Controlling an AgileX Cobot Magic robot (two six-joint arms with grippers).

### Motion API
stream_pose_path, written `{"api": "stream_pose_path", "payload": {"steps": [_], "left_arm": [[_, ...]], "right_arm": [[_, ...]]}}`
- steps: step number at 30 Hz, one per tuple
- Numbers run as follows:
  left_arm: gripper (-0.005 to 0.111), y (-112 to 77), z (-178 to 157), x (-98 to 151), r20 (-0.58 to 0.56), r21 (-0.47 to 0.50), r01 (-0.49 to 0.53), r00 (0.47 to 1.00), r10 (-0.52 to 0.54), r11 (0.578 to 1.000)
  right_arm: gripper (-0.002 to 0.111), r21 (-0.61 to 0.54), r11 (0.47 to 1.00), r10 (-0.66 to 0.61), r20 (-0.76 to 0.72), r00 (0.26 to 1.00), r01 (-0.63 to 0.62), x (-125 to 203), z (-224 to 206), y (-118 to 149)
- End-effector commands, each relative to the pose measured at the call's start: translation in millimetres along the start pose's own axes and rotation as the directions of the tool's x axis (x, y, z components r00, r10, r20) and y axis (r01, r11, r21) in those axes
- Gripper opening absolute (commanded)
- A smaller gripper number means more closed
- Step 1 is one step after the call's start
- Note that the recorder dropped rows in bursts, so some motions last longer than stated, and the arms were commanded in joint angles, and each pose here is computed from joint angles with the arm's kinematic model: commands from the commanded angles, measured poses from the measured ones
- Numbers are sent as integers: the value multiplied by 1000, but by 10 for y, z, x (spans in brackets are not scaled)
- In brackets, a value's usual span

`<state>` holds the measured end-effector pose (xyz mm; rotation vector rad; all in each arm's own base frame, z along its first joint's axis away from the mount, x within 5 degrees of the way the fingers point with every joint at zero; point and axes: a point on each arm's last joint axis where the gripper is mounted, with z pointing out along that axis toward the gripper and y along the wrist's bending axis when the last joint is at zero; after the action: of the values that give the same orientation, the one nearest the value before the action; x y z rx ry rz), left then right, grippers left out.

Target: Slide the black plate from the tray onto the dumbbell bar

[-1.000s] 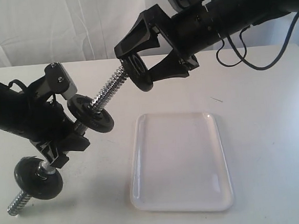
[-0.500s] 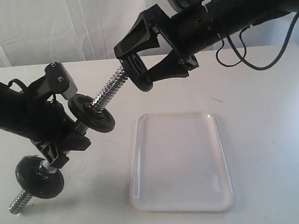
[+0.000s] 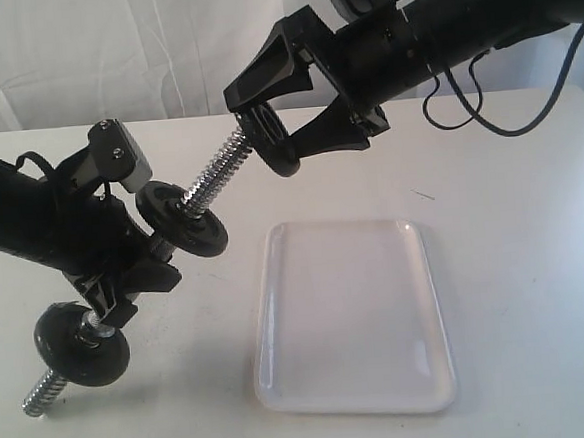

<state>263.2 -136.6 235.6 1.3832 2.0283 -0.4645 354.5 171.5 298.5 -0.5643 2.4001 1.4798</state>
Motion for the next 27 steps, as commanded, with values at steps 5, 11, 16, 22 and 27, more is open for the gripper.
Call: {"api": "stream_pose_path", "payload": {"steps": [5, 11, 16, 22, 27], "left_arm": [[0, -3, -201, -250, 154, -29, 63, 986, -58, 998], [0, -6, -201, -250, 153, -26, 63, 986, -58, 998], [0, -6, -201, -253, 156, -26, 60, 986, -55, 998], [0, -10, -201, -255, 158, -22, 54, 986, -50, 998], [0, -14, -203, -263, 167, -17, 54, 985, -51, 998]], "right_arm": [[0, -58, 998, -13, 61, 998, 17, -41, -114, 164], [0, -59, 998, -20, 67, 998, 24, -38, -140, 209], [0, -68, 998, -11, 51, 999, 14, -21, -81, 251], [0, -61, 998, -15, 36, 999, 17, -6, -54, 260], [0, -36, 999, 4, 17, 1000, -3, 11, -46, 241]]}}
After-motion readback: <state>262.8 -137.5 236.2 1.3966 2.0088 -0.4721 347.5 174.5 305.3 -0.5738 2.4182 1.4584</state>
